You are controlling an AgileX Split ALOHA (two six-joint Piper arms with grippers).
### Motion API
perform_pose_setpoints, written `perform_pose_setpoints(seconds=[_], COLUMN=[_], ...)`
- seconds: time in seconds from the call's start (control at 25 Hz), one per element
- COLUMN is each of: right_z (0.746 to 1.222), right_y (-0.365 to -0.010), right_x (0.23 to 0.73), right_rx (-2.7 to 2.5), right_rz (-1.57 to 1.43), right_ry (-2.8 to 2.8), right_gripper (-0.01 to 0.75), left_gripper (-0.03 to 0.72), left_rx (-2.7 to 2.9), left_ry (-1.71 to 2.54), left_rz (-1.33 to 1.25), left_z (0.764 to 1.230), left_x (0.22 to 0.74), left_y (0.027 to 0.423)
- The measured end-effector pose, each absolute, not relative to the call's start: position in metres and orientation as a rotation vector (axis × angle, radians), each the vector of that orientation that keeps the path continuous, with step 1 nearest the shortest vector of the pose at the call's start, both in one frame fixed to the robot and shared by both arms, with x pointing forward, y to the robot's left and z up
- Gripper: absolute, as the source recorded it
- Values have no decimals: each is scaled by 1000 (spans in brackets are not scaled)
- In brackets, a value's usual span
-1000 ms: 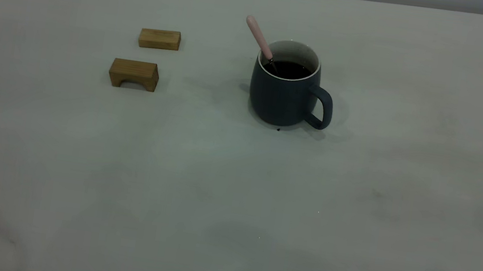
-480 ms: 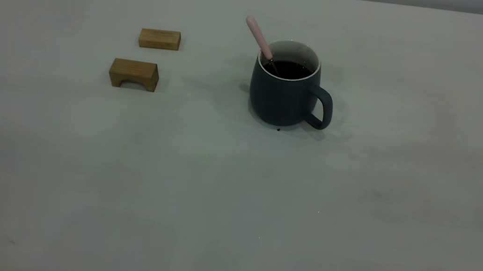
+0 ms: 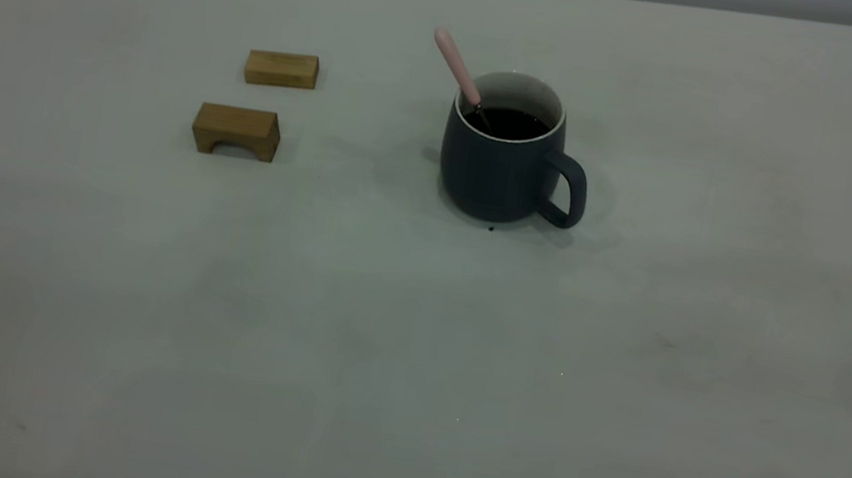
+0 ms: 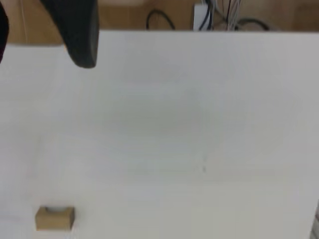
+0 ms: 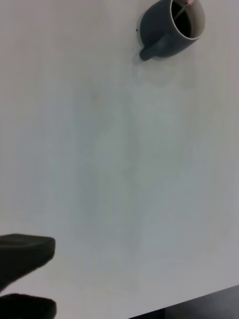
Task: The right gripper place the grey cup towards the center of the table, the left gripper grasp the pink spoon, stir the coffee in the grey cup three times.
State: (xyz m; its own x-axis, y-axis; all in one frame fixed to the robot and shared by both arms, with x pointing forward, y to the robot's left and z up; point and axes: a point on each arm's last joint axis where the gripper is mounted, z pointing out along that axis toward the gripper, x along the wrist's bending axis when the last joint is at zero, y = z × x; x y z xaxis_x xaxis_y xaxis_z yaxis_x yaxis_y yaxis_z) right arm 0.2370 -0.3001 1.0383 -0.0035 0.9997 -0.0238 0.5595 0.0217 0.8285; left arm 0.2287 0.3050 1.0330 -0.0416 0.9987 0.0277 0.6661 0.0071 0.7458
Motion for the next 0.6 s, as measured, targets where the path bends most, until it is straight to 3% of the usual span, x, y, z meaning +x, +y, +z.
perform_pose_setpoints(seconds=[0.6], right_z=[1038], right_y=[-300], right_x=[237], right_rx=[1613], right_rz=[846], right_ry=[1639], right_gripper=[239], left_gripper=[419], left_rx=[1677], left_ry=[1727], left_rz=[852], left_z=[1032], left_x=[222], left_y=[305])
